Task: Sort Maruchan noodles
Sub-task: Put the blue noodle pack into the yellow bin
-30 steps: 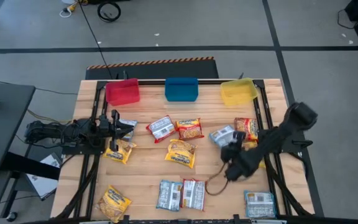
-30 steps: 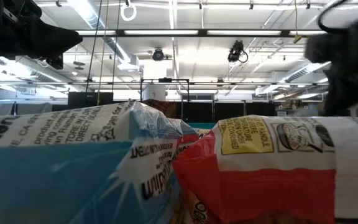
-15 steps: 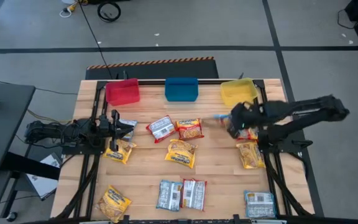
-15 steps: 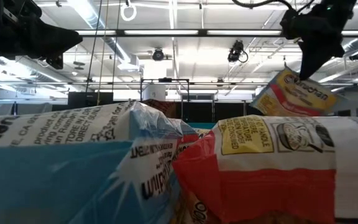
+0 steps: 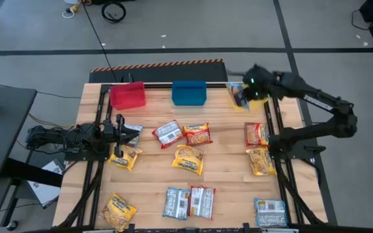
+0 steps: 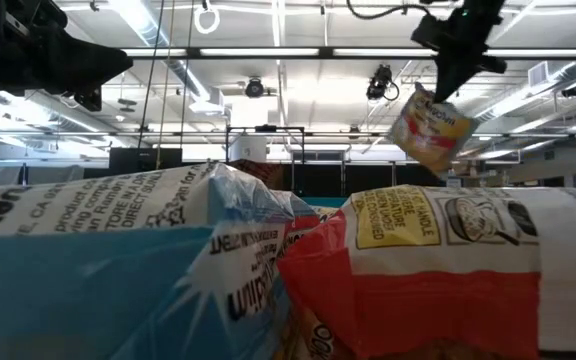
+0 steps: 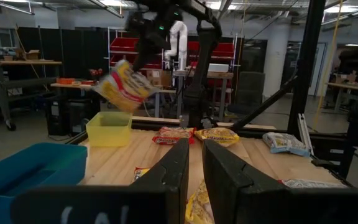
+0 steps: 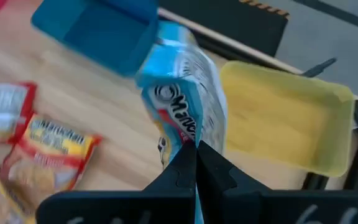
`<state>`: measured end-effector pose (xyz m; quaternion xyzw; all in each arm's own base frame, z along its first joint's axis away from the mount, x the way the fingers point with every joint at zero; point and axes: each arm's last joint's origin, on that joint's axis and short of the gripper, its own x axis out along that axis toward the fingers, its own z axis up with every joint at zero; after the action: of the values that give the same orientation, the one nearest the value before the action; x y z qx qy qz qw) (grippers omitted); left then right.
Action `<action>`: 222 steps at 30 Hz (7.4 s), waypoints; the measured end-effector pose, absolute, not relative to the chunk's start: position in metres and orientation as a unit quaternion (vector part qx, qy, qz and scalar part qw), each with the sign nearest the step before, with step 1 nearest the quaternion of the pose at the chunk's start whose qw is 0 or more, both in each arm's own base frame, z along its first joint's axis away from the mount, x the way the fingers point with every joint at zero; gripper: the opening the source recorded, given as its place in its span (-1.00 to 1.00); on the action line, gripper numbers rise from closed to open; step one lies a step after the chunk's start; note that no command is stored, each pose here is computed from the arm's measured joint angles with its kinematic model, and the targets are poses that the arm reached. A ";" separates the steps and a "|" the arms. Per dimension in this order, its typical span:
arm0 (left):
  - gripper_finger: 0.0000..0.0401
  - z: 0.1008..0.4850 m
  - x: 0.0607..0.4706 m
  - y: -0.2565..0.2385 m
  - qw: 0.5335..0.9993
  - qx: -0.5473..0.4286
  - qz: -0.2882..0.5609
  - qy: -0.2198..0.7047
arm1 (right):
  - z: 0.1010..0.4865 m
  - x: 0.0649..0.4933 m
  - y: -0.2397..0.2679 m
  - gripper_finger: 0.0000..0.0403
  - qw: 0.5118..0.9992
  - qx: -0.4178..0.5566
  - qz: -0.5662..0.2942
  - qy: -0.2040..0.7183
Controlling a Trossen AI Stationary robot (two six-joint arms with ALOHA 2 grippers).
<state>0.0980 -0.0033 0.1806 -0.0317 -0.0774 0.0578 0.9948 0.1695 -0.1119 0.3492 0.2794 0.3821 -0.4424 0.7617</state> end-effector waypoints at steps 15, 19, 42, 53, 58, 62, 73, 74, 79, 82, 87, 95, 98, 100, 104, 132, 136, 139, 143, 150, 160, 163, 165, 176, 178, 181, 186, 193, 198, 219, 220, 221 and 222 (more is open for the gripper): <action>-0.74 0.181 0.098 -0.003 0.995 -0.032 0.058 -0.077 | 0.306 0.175 -0.195 -0.98 0.662 0.331 -0.492 0.457; -0.74 0.181 0.098 -0.003 0.995 -0.032 0.058 -0.077 | 0.294 0.182 -0.201 -0.98 0.654 0.350 -0.469 0.480; -0.74 0.181 0.098 -0.003 0.995 -0.032 0.058 -0.077 | 0.270 0.186 -0.232 -0.77 0.653 0.343 -0.468 0.487; -0.74 0.181 0.098 -0.003 0.995 -0.032 0.058 -0.077 | 0.227 0.194 -0.216 -0.09 0.674 0.318 -0.444 0.497; -0.74 0.181 0.098 -0.003 0.995 -0.032 0.058 -0.077 | 0.235 0.188 -0.214 0.15 0.676 0.278 -0.481 0.484; -0.74 0.181 0.098 -0.003 0.995 -0.032 0.058 -0.077 | 0.250 0.176 -0.212 0.25 0.678 0.270 -0.504 0.462; -0.74 0.181 0.098 -0.003 0.995 -0.032 0.058 -0.077 | 0.234 0.149 -0.234 0.14 0.666 0.278 -0.479 0.499; -0.74 0.181 0.098 -0.003 0.995 -0.032 0.058 -0.077 | 0.228 0.147 -0.236 0.11 0.663 0.284 -0.474 0.505; -0.74 0.181 0.098 -0.003 0.995 -0.032 0.058 -0.077 | 0.198 0.132 -0.243 -0.02 0.643 0.305 -0.475 0.517; -0.74 0.181 0.098 -0.003 0.995 -0.032 0.058 -0.078 | 0.192 0.128 -0.248 -0.06 0.663 0.313 -0.470 0.491; -0.74 0.181 0.098 -0.003 0.995 -0.032 0.058 -0.078 | 0.191 0.127 -0.254 -0.09 0.687 0.323 -0.448 0.472; -0.74 0.181 0.098 -0.003 0.995 -0.032 0.058 -0.077 | 0.177 0.134 -0.252 -0.09 0.717 0.354 -0.389 0.458; -0.74 0.181 0.098 -0.003 0.995 -0.032 0.058 -0.078 | 0.173 0.138 -0.253 -0.09 0.730 0.352 -0.385 0.442; -0.74 0.181 0.098 -0.003 0.995 -0.032 0.058 -0.078 | 0.170 0.139 -0.252 -0.10 0.735 0.362 -0.382 0.429; -0.74 0.181 0.098 -0.003 0.995 -0.032 0.058 -0.077 | 0.165 0.139 -0.251 -0.21 0.736 0.378 -0.382 0.412; -0.74 0.181 0.098 -0.003 0.995 -0.032 0.058 -0.077 | 0.268 0.154 -0.215 -0.98 0.561 0.263 -0.572 0.538; -0.74 0.181 0.098 -0.003 0.995 -0.032 0.058 -0.077 | 0.265 0.152 -0.213 -0.99 0.535 0.262 -0.582 0.554; -0.74 0.181 0.098 -0.003 0.995 -0.032 0.058 -0.077 | 0.258 0.158 -0.214 -0.99 0.525 0.261 -0.585 0.561; -0.74 0.180 0.098 -0.003 0.995 -0.032 0.058 -0.077 | 0.239 0.171 -0.219 -0.99 0.510 0.263 -0.575 0.583; -0.74 0.181 0.098 -0.003 0.995 -0.032 0.058 -0.077 | 0.215 0.176 -0.228 -0.98 0.456 0.216 -0.597 0.624; -0.74 0.181 0.098 -0.003 0.995 -0.032 0.058 -0.077 | 0.215 0.176 -0.229 -0.69 0.455 0.202 -0.603 0.623; -0.74 0.181 0.098 -0.003 0.995 -0.032 0.058 -0.077 | 0.218 0.176 -0.228 -0.52 0.461 0.198 -0.599 0.624; -0.74 0.181 0.098 -0.003 0.995 -0.032 0.058 -0.077 | 0.223 0.177 -0.224 -0.41 0.470 0.193 -0.596 0.622; -0.74 0.181 0.098 -0.003 0.995 -0.032 0.058 -0.077 | 0.265 0.230 -0.111 -0.18 0.637 0.168 -0.462 0.594; -0.74 0.181 0.098 -0.003 0.995 -0.032 0.058 -0.077 | 0.268 0.243 -0.074 -0.18 0.668 0.174 -0.420 0.590; -0.74 0.181 0.098 -0.003 0.995 -0.032 0.058 -0.077 | 0.266 0.254 -0.009 -0.18 0.695 0.193 -0.361 0.591; -0.74 0.181 0.098 -0.003 0.995 -0.032 0.058 -0.077 | 0.249 0.250 0.102 -0.18 0.673 0.262 -0.259 0.642; -0.74 0.180 0.098 -0.003 0.995 -0.032 0.058 -0.077 | 0.223 0.214 0.223 -0.19 0.608 0.349 -0.172 0.692; -0.74 0.181 0.098 -0.003 0.995 -0.032 0.058 -0.077 | 0.201 0.177 0.289 -0.19 0.567 0.373 -0.121 0.724; -0.74 0.181 0.098 -0.003 0.995 -0.032 0.058 -0.078 | 0.156 0.220 0.249 -0.19 0.684 0.167 -0.163 0.692; -0.74 0.181 0.098 -0.003 0.995 -0.032 0.058 -0.078 | 0.157 0.227 0.244 -0.18 0.696 0.161 -0.164 0.680; -0.74 0.181 0.098 -0.003 0.995 -0.032 0.058 -0.078 | 0.159 0.231 0.240 -0.18 0.706 0.155 -0.163 0.671; -0.74 0.181 0.098 -0.003 0.995 -0.032 0.058 -0.077 | 0.160 0.235 0.236 -0.18 0.713 0.148 -0.161 0.666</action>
<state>0.0980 -0.0033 0.1806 -0.0319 -0.0773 0.0578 0.9948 0.2350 0.2363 0.1603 0.1483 0.6662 -0.1608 0.7130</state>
